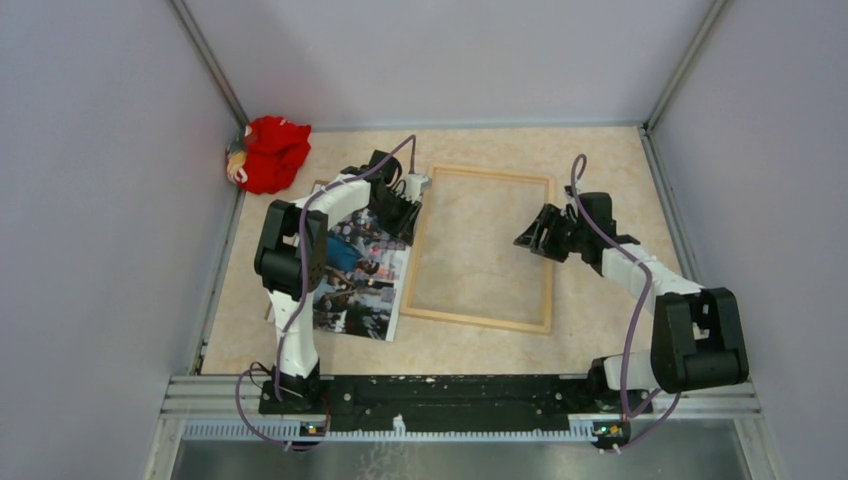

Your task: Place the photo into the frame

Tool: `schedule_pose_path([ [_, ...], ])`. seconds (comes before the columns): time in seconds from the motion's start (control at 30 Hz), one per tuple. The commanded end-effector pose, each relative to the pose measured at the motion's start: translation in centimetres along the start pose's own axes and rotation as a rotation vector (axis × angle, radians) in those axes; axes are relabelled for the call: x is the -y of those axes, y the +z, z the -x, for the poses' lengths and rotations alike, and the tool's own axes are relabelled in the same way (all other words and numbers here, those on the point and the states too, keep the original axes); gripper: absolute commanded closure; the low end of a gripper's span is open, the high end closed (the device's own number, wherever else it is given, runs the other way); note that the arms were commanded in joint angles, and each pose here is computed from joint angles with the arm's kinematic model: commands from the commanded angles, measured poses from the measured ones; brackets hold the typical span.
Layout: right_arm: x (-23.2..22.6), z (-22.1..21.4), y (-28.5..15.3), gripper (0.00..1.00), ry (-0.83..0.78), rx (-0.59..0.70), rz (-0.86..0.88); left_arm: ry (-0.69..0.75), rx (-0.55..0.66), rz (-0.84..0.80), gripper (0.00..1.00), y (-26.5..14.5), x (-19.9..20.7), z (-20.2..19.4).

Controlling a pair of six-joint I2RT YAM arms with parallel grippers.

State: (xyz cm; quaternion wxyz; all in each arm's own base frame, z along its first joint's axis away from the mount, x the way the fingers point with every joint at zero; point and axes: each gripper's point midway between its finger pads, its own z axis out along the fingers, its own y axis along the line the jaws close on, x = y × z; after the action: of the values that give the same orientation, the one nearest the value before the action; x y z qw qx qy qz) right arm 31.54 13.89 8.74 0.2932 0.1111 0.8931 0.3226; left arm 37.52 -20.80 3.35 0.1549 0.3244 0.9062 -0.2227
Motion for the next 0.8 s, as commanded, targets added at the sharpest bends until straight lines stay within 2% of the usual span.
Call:
schedule_pose_path([
  [0.0,-0.3,2.4,-0.6,0.39,-0.073,0.039,-0.060,0.017,-0.011,0.009,0.63,0.6,-0.1,-0.3],
  [0.2,0.7,2.3,-0.8,0.34,-0.082,0.028,-0.117,0.021,-0.012,0.016,0.63,0.5,-0.2,-0.4],
  [0.63,2.6,1.9,0.0,0.31,-0.084,0.002,-0.192,0.016,-0.014,0.010,0.63,0.6,-0.1,-0.4],
  [0.7,3.0,2.1,0.0,0.27,-0.089,0.007,-0.213,0.015,-0.016,0.011,0.63,0.6,-0.1,-0.5],
  [0.77,3.3,2.2,-0.1,0.15,-0.093,0.012,-0.232,0.017,-0.015,0.013,0.63,0.6,-0.1,-0.4],
])
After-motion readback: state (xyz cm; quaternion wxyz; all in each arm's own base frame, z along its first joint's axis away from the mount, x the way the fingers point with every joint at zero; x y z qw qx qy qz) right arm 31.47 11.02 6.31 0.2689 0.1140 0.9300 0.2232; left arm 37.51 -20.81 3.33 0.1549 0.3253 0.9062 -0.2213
